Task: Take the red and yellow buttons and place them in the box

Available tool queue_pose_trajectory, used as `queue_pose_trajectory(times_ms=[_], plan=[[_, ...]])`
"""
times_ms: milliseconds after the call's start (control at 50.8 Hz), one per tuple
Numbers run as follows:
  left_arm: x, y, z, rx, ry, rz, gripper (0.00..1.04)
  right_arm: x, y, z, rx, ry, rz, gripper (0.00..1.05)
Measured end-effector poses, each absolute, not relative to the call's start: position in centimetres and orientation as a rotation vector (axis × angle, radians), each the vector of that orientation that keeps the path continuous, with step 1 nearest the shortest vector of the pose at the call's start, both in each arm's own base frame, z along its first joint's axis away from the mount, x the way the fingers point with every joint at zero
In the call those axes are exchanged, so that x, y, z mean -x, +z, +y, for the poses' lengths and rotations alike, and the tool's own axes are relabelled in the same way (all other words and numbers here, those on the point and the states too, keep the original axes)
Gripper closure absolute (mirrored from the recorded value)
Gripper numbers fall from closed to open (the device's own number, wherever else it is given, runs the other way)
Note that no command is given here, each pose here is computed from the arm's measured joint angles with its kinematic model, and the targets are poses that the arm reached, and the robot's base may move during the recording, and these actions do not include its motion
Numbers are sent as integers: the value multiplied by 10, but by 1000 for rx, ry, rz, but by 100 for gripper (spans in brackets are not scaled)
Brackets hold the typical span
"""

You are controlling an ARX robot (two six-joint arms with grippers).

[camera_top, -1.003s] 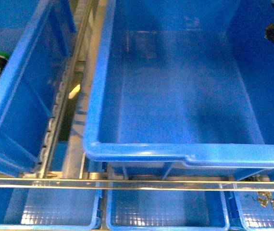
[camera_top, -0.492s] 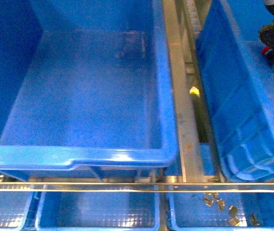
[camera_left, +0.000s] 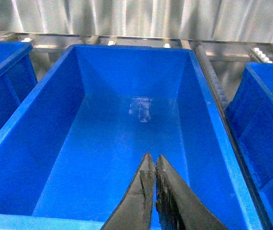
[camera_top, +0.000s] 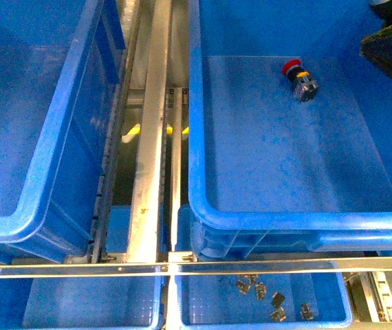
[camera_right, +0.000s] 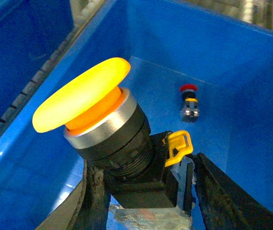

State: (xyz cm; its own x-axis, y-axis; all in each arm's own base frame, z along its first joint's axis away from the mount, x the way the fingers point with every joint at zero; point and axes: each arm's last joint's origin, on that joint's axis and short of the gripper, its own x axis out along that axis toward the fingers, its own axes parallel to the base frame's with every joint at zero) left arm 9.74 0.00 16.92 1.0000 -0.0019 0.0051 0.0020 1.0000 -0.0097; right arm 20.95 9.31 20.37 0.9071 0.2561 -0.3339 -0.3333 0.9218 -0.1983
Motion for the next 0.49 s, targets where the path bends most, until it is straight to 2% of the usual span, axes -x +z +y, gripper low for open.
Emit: queue_pose_trajectory(times_ms=[295, 492], plan=[[-97, 169, 0, 10, 1, -5, 102, -217, 194, 90, 254, 315, 347, 62], [-97, 169, 0, 9, 1, -5, 102, -251, 180, 78, 326, 298, 385, 62]])
